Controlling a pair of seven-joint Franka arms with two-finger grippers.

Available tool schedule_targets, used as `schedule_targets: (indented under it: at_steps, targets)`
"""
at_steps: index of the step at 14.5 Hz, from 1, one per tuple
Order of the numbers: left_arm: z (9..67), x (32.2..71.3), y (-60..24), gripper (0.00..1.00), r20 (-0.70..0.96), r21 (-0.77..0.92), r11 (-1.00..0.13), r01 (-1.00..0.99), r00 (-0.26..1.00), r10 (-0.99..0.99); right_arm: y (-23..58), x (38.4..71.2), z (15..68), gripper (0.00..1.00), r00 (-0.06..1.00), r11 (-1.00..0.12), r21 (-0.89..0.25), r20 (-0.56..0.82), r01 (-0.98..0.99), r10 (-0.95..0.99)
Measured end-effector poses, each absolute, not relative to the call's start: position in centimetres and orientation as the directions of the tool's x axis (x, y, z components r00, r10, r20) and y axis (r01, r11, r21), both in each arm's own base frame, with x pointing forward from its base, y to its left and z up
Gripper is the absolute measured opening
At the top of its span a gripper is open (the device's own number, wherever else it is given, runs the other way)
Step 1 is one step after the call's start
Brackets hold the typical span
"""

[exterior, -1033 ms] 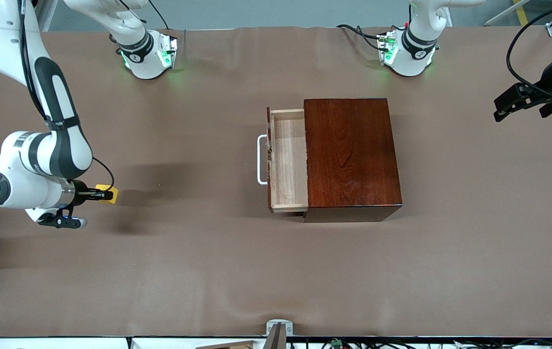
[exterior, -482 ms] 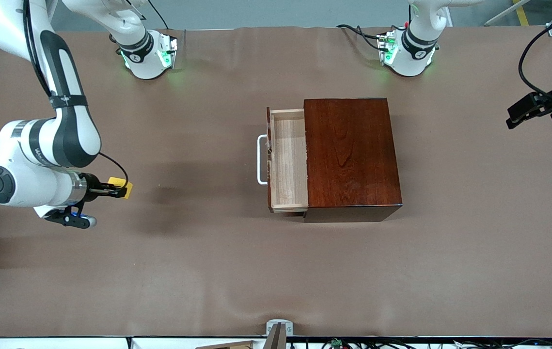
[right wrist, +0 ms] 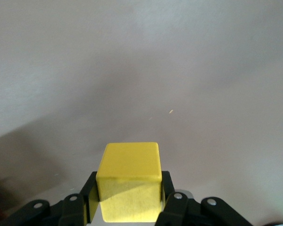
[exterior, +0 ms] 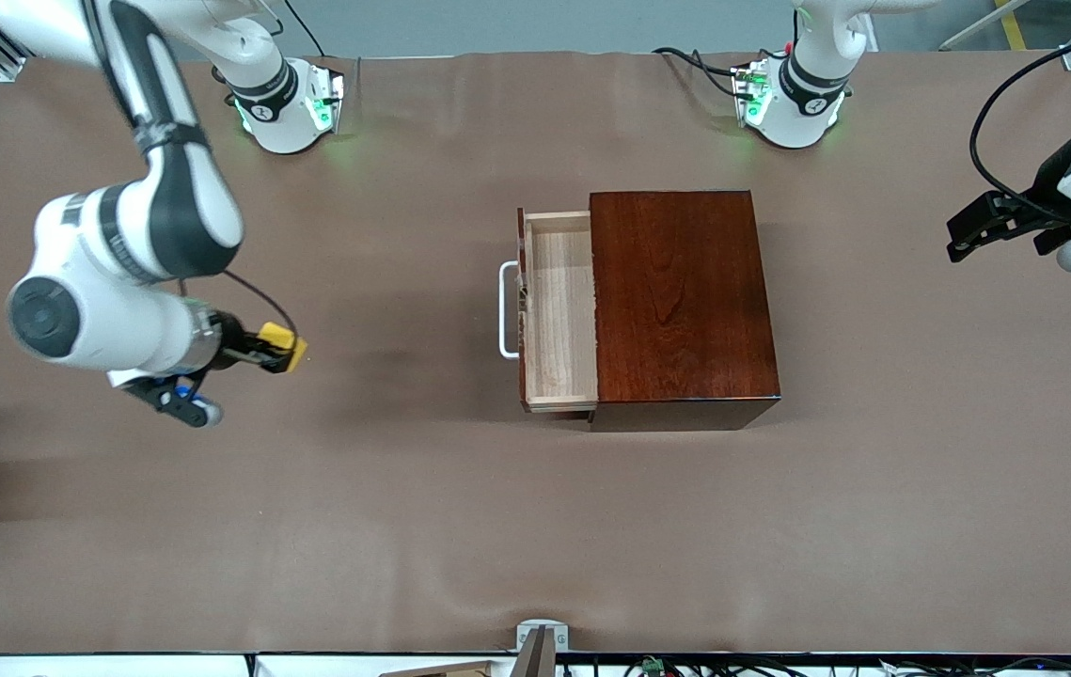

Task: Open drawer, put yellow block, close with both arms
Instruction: 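Carry the yellow cube with the right gripper over the open drawer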

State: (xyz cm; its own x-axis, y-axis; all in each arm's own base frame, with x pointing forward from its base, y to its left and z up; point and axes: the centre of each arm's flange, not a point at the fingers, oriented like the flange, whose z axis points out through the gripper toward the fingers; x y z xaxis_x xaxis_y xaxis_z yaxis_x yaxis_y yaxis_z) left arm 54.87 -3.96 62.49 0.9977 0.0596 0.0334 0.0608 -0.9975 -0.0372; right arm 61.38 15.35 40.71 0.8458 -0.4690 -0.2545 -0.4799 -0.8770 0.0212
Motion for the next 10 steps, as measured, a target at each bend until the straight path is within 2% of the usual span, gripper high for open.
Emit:
schedule_targets:
  at_steps: [10]
  targets:
    - [61.5,56.0,-2.9,1.00,0.035,-0.035,-0.996,0.079,0.996,0.077,27.2,56.0,46.8,0.55,0.552,-0.604,0.122,-0.297,-0.787,-0.779]
